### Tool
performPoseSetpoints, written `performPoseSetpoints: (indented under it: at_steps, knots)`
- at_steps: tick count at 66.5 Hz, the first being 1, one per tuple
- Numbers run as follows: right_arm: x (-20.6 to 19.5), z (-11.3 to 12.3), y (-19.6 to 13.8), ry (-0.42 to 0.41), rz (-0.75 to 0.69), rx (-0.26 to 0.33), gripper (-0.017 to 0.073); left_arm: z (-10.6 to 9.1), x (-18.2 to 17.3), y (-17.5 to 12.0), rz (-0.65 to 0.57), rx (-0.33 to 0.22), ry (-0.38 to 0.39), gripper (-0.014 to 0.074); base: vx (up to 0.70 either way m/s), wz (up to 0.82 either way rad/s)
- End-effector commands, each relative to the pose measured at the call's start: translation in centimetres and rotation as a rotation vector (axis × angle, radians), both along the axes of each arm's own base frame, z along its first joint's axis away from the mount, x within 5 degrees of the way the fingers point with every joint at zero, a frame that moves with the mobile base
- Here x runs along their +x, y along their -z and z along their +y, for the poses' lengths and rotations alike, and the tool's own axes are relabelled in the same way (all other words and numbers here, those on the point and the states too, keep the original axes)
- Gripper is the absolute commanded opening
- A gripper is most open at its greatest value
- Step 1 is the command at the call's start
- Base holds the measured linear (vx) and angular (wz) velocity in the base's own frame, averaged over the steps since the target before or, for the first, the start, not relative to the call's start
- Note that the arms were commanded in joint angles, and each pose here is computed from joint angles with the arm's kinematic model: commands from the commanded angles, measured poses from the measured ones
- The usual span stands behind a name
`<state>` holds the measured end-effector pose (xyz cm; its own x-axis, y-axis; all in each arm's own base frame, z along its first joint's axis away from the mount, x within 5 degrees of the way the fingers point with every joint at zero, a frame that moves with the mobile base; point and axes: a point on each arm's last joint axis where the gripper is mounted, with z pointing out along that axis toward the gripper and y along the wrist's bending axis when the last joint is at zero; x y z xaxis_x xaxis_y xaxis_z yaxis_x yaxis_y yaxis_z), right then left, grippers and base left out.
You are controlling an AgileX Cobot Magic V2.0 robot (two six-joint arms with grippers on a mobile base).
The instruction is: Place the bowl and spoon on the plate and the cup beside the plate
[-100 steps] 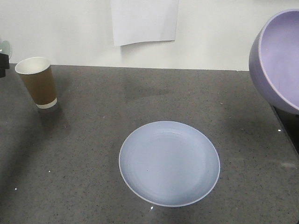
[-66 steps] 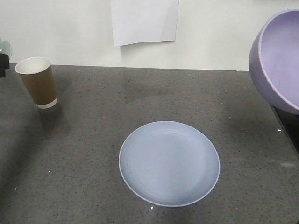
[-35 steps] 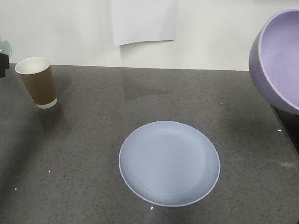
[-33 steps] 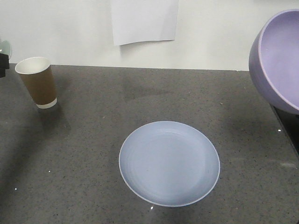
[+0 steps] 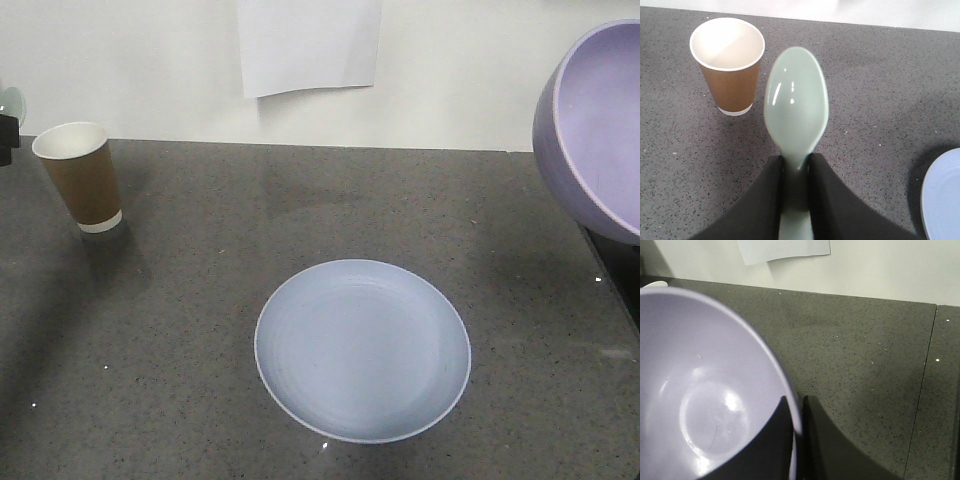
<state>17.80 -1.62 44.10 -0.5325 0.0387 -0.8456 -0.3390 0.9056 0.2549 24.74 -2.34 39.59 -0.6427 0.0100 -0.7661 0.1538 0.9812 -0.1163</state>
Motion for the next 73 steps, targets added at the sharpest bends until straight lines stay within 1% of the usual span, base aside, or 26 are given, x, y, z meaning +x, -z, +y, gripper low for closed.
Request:
performPoseSetpoints:
  at_steps: [1,73]
  knots:
    - [-0.37,0.3,-1.6,0.013,-0.09,0.02,-0.0004,-0.16,-0.41,-1.7,-0.094,-0.028,-0.007,-0.0006,0.0,0.0]
    - [-0.38,0.32,-1.58,0.01,-0.088,0.02,-0.0004,-0.16,-0.41,-1.7,-0.094,-0.028,-0.007,-0.0006,0.0,0.0]
